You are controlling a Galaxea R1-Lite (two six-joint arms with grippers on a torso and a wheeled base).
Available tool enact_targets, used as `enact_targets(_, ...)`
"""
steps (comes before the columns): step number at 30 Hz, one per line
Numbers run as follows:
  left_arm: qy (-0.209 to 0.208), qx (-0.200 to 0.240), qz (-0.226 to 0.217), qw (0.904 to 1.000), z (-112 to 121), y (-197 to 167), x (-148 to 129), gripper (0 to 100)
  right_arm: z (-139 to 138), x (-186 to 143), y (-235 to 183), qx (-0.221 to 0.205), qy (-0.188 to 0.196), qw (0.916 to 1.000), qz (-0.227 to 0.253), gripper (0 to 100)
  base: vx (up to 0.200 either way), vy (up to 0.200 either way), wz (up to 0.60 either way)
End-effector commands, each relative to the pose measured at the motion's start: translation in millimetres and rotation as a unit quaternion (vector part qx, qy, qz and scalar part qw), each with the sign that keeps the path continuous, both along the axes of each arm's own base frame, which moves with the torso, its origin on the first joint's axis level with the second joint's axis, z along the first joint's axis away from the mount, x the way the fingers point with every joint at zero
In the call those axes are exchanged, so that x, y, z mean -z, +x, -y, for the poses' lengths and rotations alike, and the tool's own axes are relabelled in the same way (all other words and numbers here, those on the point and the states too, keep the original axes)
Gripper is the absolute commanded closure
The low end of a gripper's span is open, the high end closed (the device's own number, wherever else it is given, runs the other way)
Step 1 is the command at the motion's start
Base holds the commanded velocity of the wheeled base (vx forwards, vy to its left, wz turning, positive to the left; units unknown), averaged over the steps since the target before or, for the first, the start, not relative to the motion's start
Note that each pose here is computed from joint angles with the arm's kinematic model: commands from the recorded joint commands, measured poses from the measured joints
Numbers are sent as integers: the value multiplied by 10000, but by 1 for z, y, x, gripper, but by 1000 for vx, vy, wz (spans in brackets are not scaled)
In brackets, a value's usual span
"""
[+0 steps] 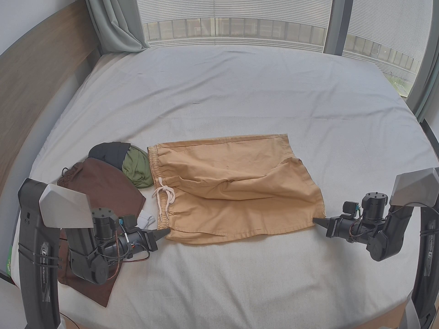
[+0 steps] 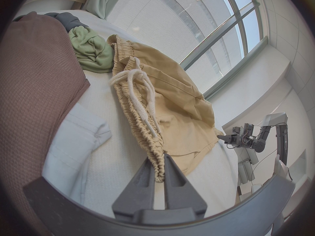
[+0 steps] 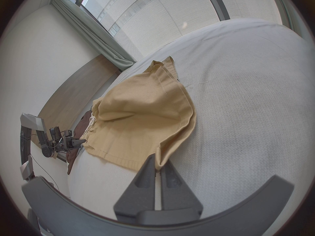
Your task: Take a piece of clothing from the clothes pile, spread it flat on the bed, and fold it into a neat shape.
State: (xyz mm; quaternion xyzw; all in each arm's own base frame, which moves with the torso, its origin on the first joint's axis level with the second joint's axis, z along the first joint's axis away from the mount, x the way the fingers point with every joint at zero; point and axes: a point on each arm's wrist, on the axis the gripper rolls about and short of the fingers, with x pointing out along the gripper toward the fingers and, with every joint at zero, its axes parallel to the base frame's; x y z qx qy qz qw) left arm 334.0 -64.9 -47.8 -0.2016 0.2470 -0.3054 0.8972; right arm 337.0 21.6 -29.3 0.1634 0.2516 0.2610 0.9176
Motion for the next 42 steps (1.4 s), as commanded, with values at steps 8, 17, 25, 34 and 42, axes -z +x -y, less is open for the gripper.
enact_targets(8, -121, 372, -3, 9992, -17, -21, -22, 100, -13, -6, -22, -238, -60, 9994, -228, 100, 0, 0, 0)
enact_targets(17, -18, 620, -83, 9980, -28, -41, -23, 100, -15, -10, -42, -491, -406, 9975, -316, 100, 0, 0, 0)
enact_targets(25, 39, 640, -247, 9976, -29, -52, -20, 100, -14, -24, -63, -754, -753, 9925, -603, 100, 0, 0, 0)
enact_targets(34, 95, 794, -455, 9958, -32, -67, -14, 100, -15, -24, -78, -951, -929, 9885, -720, 100, 0, 0, 0)
enact_targets(42, 159, 848, -375, 9956, -32, -66, -13, 100, -15, -23, -85, -1035, -1001, 9848, -971, 100, 0, 0, 0)
